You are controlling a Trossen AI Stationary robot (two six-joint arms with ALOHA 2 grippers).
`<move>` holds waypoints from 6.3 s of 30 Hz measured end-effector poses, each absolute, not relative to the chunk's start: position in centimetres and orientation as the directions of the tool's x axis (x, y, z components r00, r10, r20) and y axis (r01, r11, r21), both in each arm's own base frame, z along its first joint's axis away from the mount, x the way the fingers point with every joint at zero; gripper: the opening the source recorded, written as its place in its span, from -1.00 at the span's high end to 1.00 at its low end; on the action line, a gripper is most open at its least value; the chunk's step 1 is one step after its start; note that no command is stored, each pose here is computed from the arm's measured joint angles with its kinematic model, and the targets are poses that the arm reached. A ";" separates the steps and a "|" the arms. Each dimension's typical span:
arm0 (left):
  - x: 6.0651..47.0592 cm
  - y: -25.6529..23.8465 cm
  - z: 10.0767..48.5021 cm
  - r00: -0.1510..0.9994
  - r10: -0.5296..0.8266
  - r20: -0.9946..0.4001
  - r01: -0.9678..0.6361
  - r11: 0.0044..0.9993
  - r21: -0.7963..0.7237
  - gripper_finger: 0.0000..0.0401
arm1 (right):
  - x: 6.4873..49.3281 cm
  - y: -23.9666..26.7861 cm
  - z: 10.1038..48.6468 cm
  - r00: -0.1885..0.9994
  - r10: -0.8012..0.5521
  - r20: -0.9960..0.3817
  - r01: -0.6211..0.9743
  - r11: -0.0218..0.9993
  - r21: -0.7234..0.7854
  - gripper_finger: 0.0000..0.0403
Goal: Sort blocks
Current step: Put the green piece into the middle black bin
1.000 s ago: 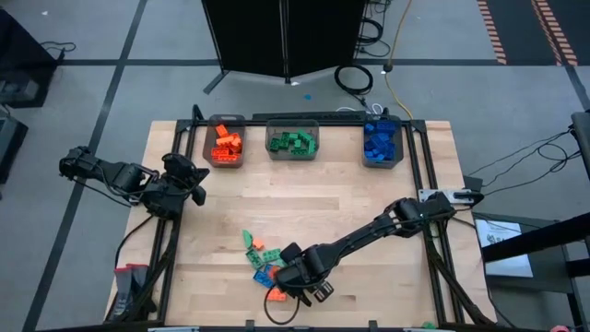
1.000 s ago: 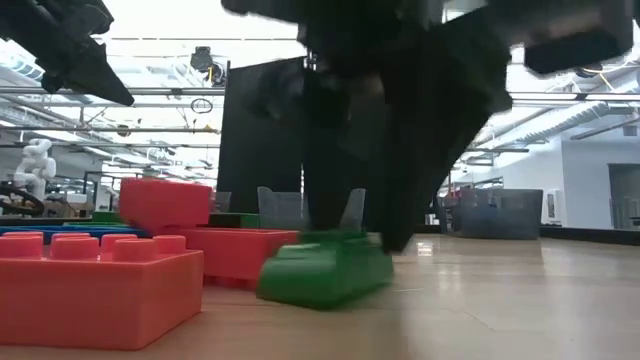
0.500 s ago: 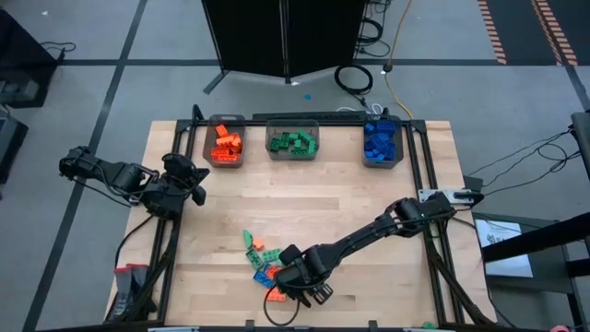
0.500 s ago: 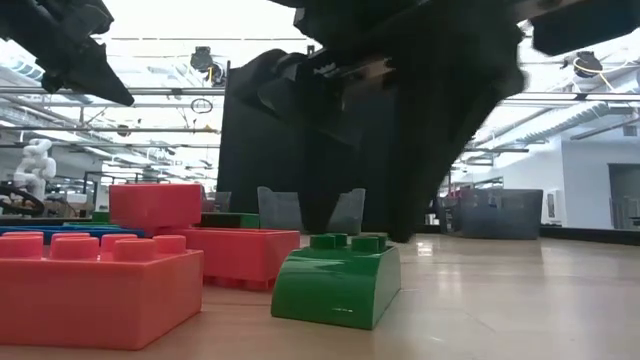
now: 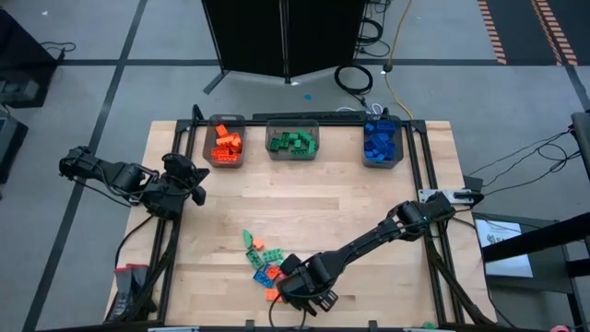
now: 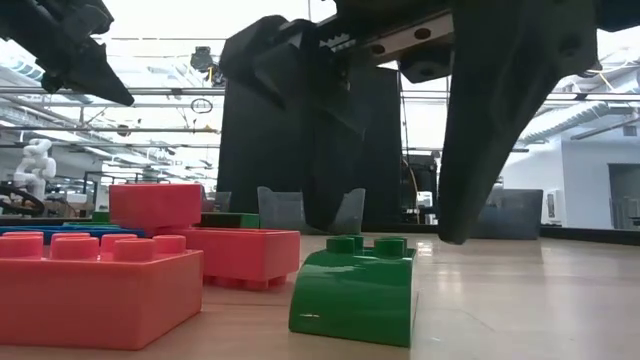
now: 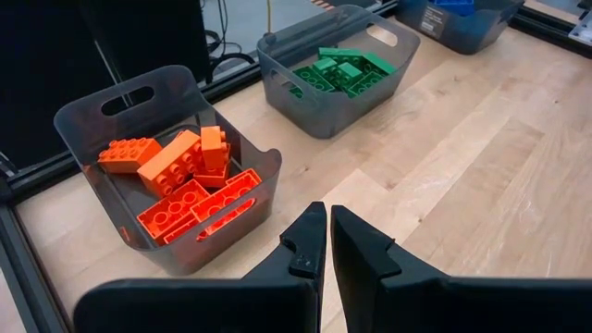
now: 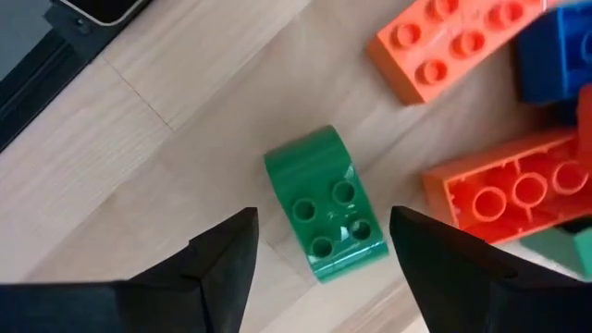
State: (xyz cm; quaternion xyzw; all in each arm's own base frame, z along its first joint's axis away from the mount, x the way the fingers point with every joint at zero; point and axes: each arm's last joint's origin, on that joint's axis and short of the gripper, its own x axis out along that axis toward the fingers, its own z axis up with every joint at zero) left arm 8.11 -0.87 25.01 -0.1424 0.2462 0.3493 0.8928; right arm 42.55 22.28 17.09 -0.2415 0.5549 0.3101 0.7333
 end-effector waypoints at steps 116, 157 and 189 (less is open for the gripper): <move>8.7 -0.9 24.9 0.599 0.627 -0.498 -0.723 0.691 0.001 0.89 | 44.3 -22.0 22.4 0.437 -0.263 -0.860 0.280 0.949 -0.147 0.39; 8.7 -0.9 24.9 0.597 0.634 -0.492 -0.727 0.687 0.003 0.89 | 48.2 4.5 31.2 0.678 0.162 -0.717 -0.441 0.870 -0.220 0.08; 9.1 -1.1 24.7 0.590 0.617 -0.521 -0.715 0.699 0.018 0.89 | 55.0 7.9 18.5 0.742 0.116 -0.661 -0.560 0.649 -0.515 0.08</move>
